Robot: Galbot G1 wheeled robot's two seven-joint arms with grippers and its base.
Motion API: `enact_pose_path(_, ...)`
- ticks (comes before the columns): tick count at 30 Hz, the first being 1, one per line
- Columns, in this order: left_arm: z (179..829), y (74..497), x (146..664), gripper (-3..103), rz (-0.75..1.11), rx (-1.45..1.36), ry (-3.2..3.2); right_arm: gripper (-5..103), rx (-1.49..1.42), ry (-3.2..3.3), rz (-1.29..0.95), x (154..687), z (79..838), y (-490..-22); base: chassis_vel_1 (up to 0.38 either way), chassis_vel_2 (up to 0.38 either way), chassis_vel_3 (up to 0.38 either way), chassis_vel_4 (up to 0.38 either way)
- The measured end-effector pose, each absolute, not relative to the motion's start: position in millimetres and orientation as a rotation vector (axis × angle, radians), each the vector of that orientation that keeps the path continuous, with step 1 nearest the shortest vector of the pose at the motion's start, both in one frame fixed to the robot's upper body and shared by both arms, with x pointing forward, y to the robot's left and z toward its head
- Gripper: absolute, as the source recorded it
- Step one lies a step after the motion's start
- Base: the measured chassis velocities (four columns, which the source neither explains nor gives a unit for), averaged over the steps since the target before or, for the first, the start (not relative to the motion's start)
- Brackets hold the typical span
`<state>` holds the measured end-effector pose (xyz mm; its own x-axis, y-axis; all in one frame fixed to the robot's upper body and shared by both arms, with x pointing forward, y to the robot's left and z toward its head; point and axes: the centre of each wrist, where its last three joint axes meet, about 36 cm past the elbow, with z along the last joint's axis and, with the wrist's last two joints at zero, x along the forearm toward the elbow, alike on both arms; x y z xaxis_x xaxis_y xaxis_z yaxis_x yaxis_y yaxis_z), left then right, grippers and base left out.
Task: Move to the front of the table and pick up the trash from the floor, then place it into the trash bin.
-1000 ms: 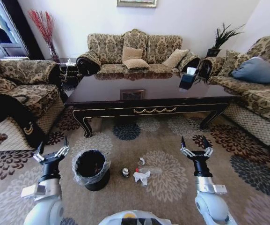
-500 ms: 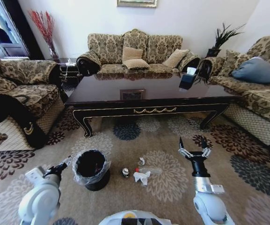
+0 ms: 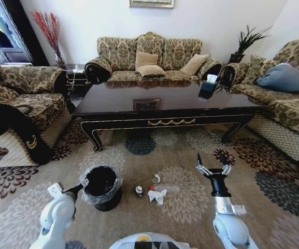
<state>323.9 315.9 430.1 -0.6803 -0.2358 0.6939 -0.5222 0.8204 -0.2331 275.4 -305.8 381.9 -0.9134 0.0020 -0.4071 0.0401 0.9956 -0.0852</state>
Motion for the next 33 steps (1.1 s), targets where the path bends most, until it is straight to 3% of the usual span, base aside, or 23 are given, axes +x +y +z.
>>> enact_pose_path(9,402.5,308.0,332.1,98,0.575,0.538,-2.289,100,0.031,2.720,-0.125,272.6,379.9,-304.2,0.000,0.000,0.000,0.000)
enact_pose_path(10,400.3,306.8,331.7,91,0.569,0.543,-2.292,100,0.031,2.718,-0.124,272.6,379.6,-304.3,0.000,0.000,0.000,0.000)
enact_pose_path(13,398.1,305.5,331.3,85,0.559,0.548,-2.292,100,0.030,2.718,-0.123,272.8,378.6,-304.1,0.000,0.000,0.000,0.000)
enact_pose_path(21,396.2,304.0,330.6,52,0.547,0.560,-2.297,100,0.029,2.719,-0.120,273.2,377.2,-302.8,0.000,0.000,0.000,0.000)
enact_pose_path(22,396.4,303.9,330.3,52,0.546,0.561,-2.298,100,0.031,2.719,-0.120,273.2,377.0,-302.8,0.000,0.000,0.000,0.000)
enact_pose_path(23,396.7,304.0,329.6,41,0.542,0.564,-2.299,100,0.035,2.719,-0.121,273.3,377.0,-303.0,0.000,0.000,0.000,0.000)
enact_pose_path(25,397.0,304.4,329.2,41,0.541,0.567,-2.300,100,0.037,2.719,-0.121,273.5,377.0,-303.0,0.000,0.000,0.000,0.000)
enact_pose_path(28,398.2,306.2,327.5,24,0.533,0.579,-2.302,100,0.043,2.716,-0.119,274.8,377.0,-303.0,0.000,0.000,0.000,0.000)
enact_pose_path(29,398.2,306.2,327.5,24,0.533,0.579,-2.302,100,0.043,2.716,-0.119,274.8,377.0,-303.0,0.000,0.000,0.000,0.000)
enact_pose_path(31,398.8,308.2,326.2,14,0.526,0.587,-2.304,100,0.048,2.717,-0.115,276.0,375.9,-302.3,0.000,0.000,0.000,0.000)
enact_pose_path(33,399.5,309.7,325.3,14,0.521,0.594,-2.305,100,0.052,2.718,-0.110,276.8,374.8,-301.6,0.000,0.000,0.000,0.000)
